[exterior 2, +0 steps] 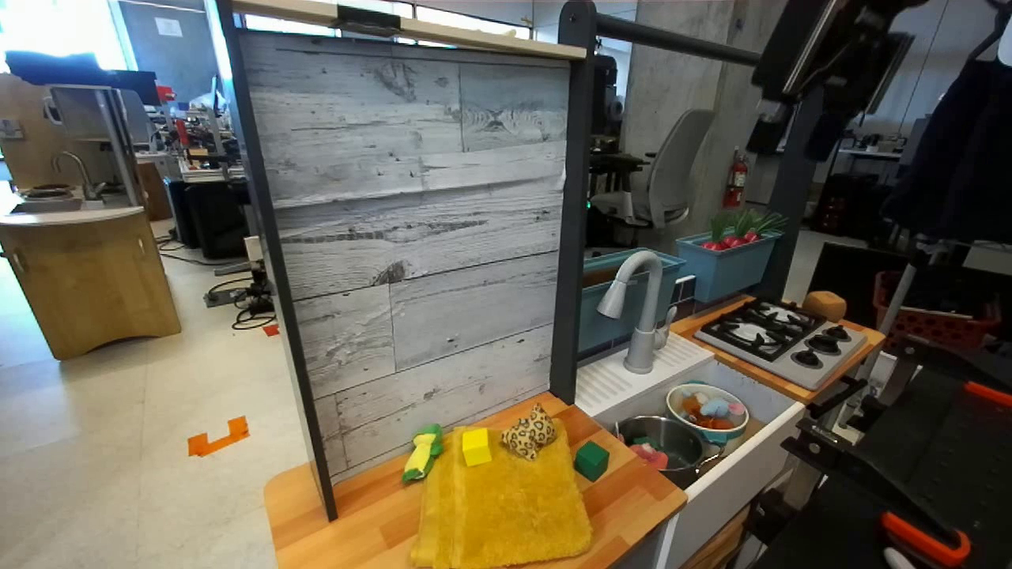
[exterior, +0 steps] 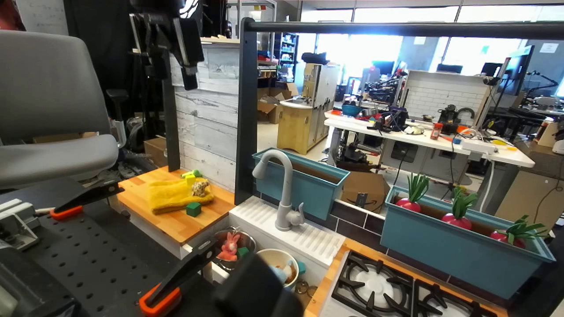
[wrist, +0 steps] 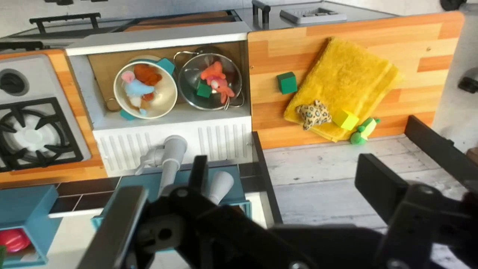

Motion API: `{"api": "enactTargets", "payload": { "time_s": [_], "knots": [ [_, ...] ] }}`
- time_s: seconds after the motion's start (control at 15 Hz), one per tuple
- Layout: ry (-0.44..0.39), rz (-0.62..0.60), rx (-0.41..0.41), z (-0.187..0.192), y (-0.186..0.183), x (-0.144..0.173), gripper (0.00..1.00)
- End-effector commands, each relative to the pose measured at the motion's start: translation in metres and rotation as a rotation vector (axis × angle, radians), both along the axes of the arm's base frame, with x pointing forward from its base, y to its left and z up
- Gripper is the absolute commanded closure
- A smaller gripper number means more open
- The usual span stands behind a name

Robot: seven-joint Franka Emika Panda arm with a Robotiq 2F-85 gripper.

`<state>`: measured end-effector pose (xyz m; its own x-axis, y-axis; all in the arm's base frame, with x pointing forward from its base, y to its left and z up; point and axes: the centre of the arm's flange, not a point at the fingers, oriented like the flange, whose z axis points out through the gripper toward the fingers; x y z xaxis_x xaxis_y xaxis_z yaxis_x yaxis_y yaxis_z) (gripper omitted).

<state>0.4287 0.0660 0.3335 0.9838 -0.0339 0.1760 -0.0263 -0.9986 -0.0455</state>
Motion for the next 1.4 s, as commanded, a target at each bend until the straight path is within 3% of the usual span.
{"api": "enactTargets", "payload": {
  "time_s": [0.0, 0.13, 0.27, 0.33, 0.53, 0.73, 1.07, 1.33],
  "knots": [
    [0.055, 0.033, -0.006, -0.054, 0.033, 0.066, 0.00],
    [-0.015, -0.014, -0.051, -0.080, 0.047, 0.089, 0.00],
    [-0.015, -0.044, -0.085, -0.100, 0.053, 0.121, 0.00],
    [-0.002, -0.008, -0.057, -0.078, 0.037, 0.071, 0.00],
    [0.020, -0.015, -0.061, -0.094, 0.037, 0.079, 0.00],
    [-0.026, -0.078, -0.052, -0.102, 0.046, 0.081, 0.00],
    [-0.085, -0.208, -0.027, -0.182, 0.094, 0.123, 0.00],
    [-0.081, -0.228, -0.069, -0.250, 0.136, 0.149, 0.00]
  ]
}}
